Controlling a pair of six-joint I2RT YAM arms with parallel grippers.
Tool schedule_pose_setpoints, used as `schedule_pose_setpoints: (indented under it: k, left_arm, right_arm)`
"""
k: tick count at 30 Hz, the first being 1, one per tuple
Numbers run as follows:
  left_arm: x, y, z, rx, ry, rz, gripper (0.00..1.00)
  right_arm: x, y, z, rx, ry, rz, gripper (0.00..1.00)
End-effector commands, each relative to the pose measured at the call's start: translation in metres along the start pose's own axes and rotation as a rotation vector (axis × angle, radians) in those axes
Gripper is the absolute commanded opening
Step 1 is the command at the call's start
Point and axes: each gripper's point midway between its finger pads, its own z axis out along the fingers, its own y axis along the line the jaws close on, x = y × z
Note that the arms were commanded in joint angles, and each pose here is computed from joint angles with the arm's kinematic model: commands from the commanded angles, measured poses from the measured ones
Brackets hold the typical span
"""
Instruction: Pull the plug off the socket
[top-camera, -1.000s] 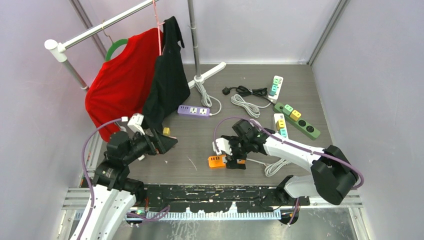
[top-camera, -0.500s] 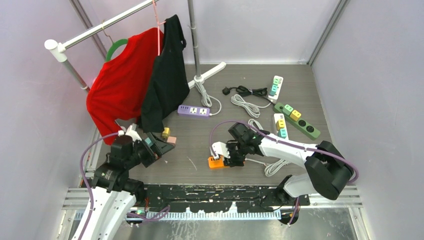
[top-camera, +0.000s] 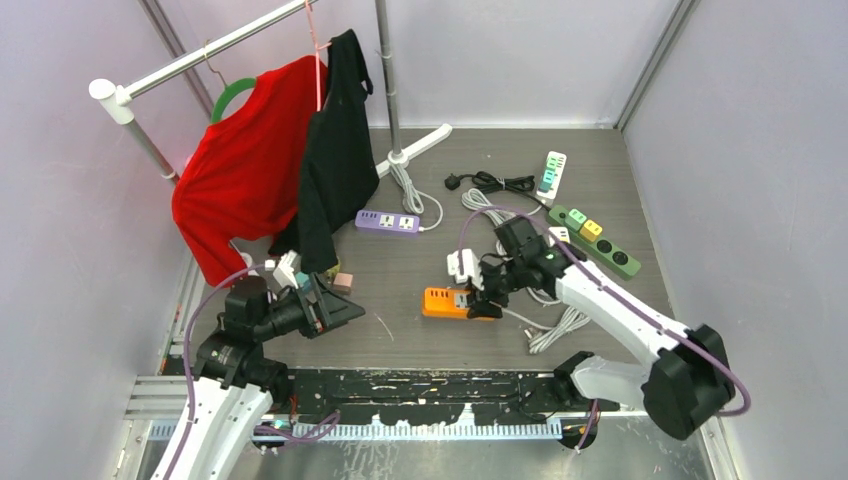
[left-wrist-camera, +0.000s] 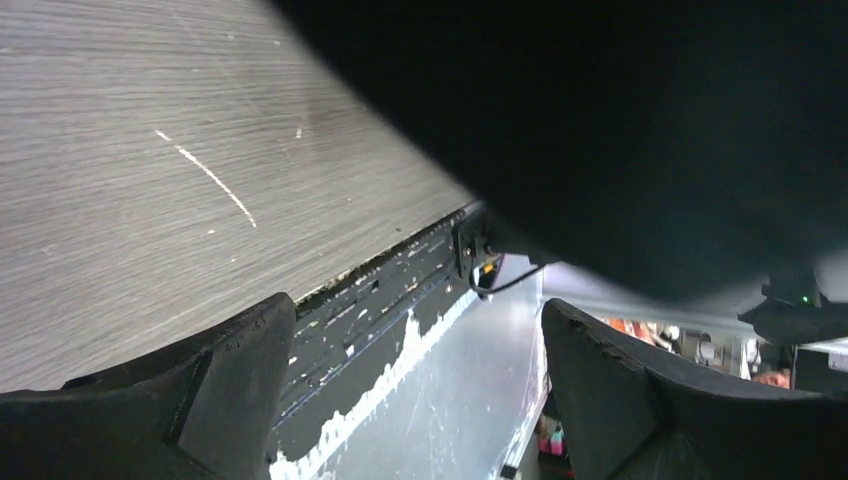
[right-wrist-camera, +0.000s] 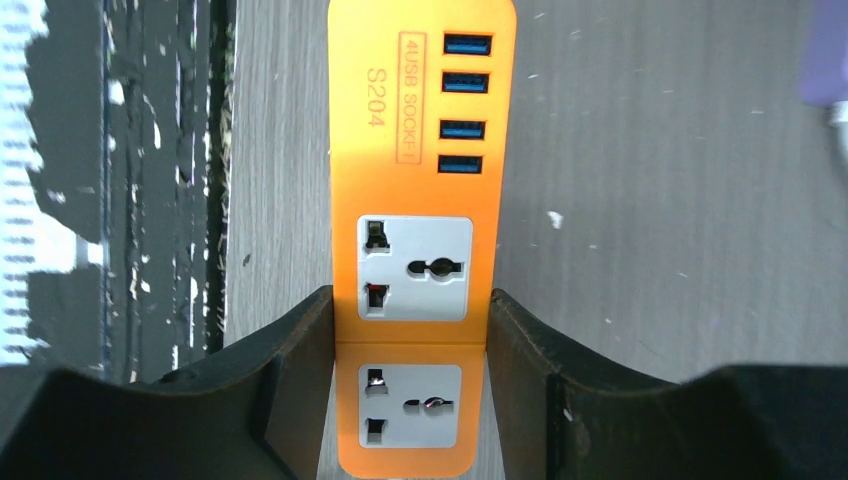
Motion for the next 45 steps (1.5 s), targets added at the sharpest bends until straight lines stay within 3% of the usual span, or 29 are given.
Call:
schedule_pose_setpoints:
  k: [1, 11, 17, 22, 26, 29, 38, 41, 45]
  left_arm:
    - [0.0, -0.048, -0.013, 0.191, 0.028, 0.181, 0.92]
    - [-0.013, -0.064, -0.023, 0.204, -0.035, 0.363, 0.9]
    - [-0.038, -0.099, -0.042, 0.228, -0.154, 0.603, 0.91]
    - [-0.055, -0.116, -0.041, 0.234, -0.184, 0.837, 0.92]
    - [-0.069, -0.094, -0.023, 0.177, -0.225, 0.89, 0.92]
    - [-0.069, -0.086, -0.017, 0.183, -0.24, 0.908, 0.92]
    - [-0.071, -0.074, -0.016, 0.142, -0.252, 0.934, 0.92]
    - [-0.071, -0.072, -0.014, 0.14, -0.248, 0.93, 0.92]
    - [-0.071, -0.072, -0.014, 0.142, -0.246, 0.925, 0.92]
  right_arm:
    - [-0.056, -0.012, -0.037, 0.062, -0.174, 0.046, 0.01]
    - [-0.16, -0.068, -0.104, 0.163, -0.304, 0.263, 0.01]
    - [-0.217, -0.141, -0.129, 0.34, -0.44, 0.441, 0.01]
    - [-0.247, -0.223, -0.137, 0.521, -0.639, 0.76, 0.01]
    - [-0.236, -0.278, -0.124, 0.629, -0.751, 1.094, 0.01]
    - [-0.212, -0.312, -0.096, 0.679, -0.758, 1.286, 0.01]
    - [-0.11, -0.375, 0.009, 0.794, -0.54, 1.417, 0.06]
    - [-0.085, -0.381, 0.019, 0.848, -0.481, 1.408, 0.17]
    - [-0.068, -0.383, 0.031, 0.866, -0.422, 1.367, 0.63]
